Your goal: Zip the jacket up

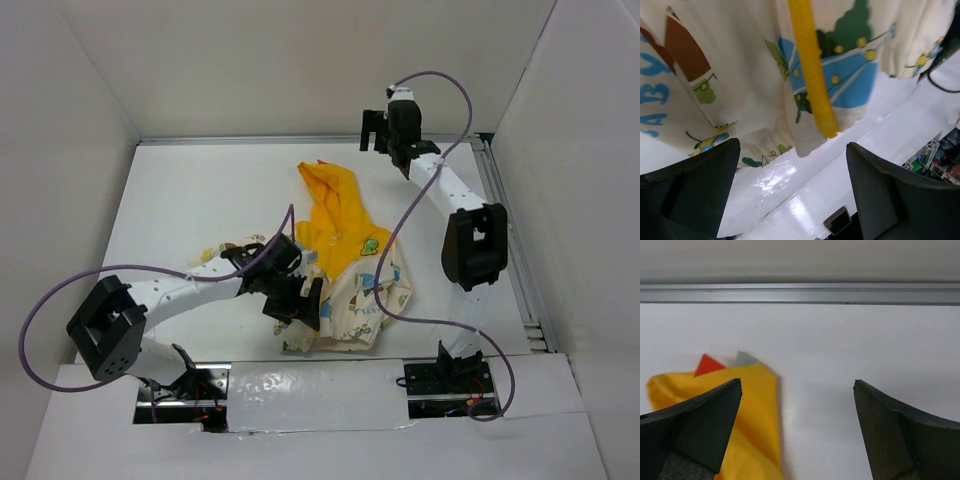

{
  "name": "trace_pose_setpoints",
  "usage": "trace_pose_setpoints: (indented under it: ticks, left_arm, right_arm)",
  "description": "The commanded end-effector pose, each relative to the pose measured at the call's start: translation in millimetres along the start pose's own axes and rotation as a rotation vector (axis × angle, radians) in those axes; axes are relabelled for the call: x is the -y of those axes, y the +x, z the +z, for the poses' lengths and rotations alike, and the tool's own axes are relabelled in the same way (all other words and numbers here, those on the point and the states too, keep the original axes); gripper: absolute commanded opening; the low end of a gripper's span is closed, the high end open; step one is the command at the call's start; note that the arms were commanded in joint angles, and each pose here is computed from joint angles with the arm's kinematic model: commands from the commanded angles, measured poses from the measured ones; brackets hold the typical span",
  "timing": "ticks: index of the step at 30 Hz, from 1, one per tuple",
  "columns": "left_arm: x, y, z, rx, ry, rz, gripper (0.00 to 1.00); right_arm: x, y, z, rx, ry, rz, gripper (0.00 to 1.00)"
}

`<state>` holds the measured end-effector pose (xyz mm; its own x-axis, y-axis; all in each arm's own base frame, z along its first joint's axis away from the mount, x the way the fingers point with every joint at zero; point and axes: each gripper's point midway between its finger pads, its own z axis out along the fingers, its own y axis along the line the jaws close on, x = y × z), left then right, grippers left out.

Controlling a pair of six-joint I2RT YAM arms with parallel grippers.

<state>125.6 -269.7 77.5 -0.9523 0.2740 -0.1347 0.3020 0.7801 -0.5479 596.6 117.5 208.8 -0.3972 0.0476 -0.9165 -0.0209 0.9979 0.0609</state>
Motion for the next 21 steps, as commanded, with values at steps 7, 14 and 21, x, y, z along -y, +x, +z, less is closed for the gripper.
trace_pose_setpoints:
  ticks: [7, 14, 21]
  left_arm:
    - [17, -66, -95, 0.334, -0.112, -0.025, 0.99]
    - [-19, -159, -212, 0.687, -0.137, -0.207, 0.99]
    - [-61, -174, -290, 0.897, -0.222, -0.337, 0.99]
  right_arm:
    - [4, -103, -165, 0.249, -0.148, 0.252, 1.0]
    - [71, -59, -243, 0.256, -0.03, 0.408, 1.0]
    - [140, -4, -285, 0.235, 0.284, 0.478, 1.0]
